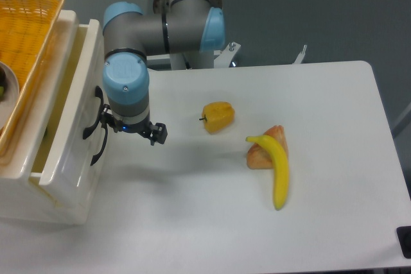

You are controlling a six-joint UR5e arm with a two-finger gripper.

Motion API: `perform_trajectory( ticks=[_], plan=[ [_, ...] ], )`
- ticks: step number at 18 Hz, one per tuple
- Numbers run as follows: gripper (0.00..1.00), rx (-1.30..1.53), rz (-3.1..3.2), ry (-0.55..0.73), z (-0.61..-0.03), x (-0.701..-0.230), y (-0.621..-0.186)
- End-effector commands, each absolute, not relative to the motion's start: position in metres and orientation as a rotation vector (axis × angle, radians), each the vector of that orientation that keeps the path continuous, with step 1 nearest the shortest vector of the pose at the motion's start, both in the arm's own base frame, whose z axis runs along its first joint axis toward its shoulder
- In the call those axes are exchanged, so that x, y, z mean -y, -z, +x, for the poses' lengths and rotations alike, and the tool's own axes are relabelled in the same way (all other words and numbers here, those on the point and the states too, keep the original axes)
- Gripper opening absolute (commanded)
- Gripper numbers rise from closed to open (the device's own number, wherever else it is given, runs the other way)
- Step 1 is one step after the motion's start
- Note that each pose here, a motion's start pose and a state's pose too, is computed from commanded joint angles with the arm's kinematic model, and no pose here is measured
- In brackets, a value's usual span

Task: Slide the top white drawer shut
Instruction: 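Push the drawer front inward with the gripper until the drawer shuts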

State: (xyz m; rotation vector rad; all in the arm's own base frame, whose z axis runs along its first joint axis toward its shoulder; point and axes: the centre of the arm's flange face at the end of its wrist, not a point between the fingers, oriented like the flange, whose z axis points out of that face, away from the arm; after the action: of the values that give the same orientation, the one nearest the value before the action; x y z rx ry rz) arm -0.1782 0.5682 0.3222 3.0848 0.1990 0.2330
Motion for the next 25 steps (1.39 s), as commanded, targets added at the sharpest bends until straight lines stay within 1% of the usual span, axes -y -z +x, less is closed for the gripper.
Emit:
perform_trajectory(
  ticks=[25],
  plan=[
    [1.00, -0.154, 3.091, -0.228, -0.161, -0.572, -0.326]
  ],
)
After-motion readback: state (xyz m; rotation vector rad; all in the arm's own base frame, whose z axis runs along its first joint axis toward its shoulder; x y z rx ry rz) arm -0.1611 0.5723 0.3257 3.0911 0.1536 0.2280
